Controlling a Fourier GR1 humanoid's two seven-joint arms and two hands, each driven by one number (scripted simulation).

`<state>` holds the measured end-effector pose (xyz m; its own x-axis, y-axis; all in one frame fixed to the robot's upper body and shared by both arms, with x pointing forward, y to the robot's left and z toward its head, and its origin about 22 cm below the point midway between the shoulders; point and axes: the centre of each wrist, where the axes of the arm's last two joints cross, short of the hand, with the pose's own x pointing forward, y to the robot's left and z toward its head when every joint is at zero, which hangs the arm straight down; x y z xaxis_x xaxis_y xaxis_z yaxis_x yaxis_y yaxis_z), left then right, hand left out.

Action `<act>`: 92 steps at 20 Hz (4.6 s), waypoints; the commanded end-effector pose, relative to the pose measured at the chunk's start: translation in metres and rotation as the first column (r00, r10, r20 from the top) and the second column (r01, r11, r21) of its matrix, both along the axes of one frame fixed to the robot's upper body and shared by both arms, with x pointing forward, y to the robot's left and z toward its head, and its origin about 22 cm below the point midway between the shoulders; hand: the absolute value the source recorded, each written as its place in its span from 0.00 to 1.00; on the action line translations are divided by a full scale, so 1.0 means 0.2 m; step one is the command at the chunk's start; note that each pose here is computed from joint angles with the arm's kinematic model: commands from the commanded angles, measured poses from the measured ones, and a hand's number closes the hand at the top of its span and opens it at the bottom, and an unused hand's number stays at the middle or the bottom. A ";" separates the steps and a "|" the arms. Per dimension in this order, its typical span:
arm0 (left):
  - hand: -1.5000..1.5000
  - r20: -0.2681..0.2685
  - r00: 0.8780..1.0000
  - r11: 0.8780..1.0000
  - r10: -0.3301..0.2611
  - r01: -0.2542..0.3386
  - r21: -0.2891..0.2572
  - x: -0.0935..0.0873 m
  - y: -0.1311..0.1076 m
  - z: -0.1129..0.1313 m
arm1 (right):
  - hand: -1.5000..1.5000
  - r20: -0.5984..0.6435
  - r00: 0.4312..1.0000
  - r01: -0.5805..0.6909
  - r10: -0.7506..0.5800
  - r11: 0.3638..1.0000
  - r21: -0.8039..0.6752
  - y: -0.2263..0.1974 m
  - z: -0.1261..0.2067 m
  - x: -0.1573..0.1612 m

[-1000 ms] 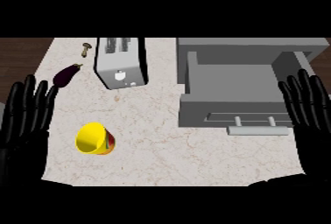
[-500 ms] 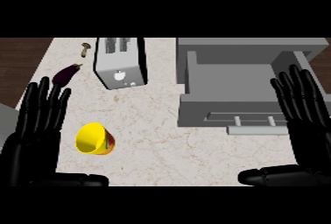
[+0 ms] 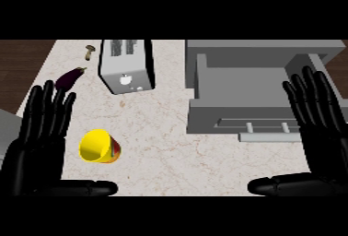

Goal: Pick up the cup, place it into the drawer and close the drawer

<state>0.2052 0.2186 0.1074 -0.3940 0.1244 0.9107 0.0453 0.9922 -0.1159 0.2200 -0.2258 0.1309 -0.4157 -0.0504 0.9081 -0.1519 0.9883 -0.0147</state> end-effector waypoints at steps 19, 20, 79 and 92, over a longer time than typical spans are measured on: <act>0.00 -0.186 0.975 0.992 0.125 -0.117 0.050 0.00 0.12 -0.36 | 0.00 0.028 1.000 0.004 -0.004 1.000 -0.028 -0.06 0.03 0.08; 0.00 -0.177 0.974 0.990 0.141 -0.135 0.047 0.02 0.20 -0.38 | 0.00 0.016 1.000 0.007 -0.007 1.000 -0.013 0.02 0.10 -0.05; 0.00 -0.258 0.962 0.988 0.086 -0.115 -0.100 0.14 0.44 -1.28 | 0.00 -0.009 0.999 -0.045 0.045 0.999 -0.004 0.04 0.07 -0.01; 1.00 -0.158 0.985 0.968 -0.072 0.031 -0.248 0.24 0.32 -1.29 | 0.00 0.013 0.999 -0.031 0.032 0.999 -0.024 -0.04 0.08 0.02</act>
<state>0.2455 0.2909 -0.1492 -0.1640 0.2979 0.9404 -0.0149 0.9524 -0.3043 0.2179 -0.2357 0.1434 -0.4155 -0.0559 0.9079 -0.1763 0.9841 -0.0201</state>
